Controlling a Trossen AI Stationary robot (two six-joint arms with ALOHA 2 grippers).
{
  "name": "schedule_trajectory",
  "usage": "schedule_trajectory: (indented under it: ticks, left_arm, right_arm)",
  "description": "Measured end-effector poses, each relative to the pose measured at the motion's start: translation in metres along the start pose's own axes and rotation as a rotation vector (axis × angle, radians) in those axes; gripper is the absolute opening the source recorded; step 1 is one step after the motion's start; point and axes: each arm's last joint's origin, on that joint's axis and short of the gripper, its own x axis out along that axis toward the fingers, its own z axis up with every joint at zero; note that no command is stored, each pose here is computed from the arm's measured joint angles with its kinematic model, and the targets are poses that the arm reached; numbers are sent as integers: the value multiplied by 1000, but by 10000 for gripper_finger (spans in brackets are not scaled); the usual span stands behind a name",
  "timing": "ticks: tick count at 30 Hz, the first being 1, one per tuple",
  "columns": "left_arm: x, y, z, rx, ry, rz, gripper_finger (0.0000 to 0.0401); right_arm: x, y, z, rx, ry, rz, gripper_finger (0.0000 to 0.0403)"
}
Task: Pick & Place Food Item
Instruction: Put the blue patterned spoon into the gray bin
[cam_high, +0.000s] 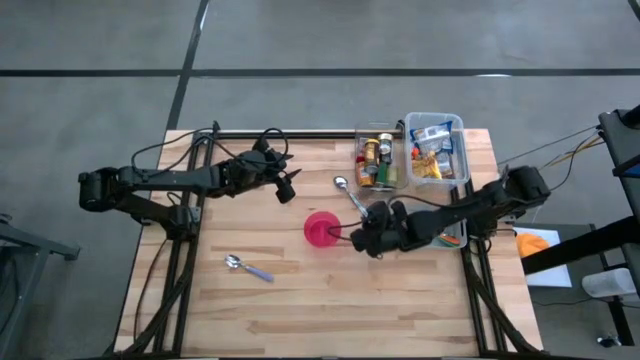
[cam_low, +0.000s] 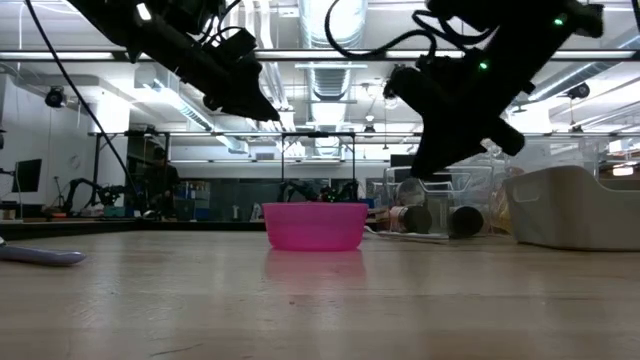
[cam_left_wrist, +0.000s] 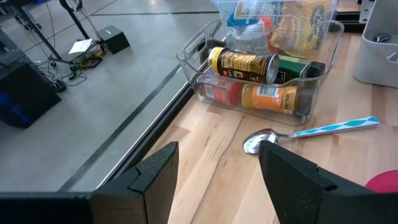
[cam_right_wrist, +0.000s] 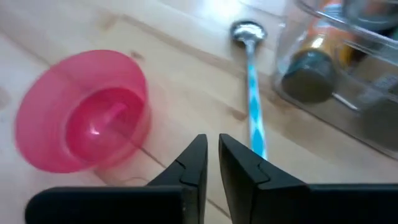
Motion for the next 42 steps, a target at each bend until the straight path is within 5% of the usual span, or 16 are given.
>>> schedule_trajectory:
  ticks: [4, 16, 31, 42]
  left_arm:
    - [0, 0, -1, 2, 6, -1, 223]
    - [0, 0, -3, 9, 24, -2, 223]
    - [0, 0, -3, 11, 33, -4, 223]
    - [0, 0, -5, 17, 50, -6, 224]
  right_arm:
    - [4, -5, -9, 14, -9, -35, 54]
    - [17, -20, -10, 31, 27, -65, 213]
    - [47, -15, -20, -188, -1, -117, 216]
    - [48, -5, -13, -147, -59, -130, 216]
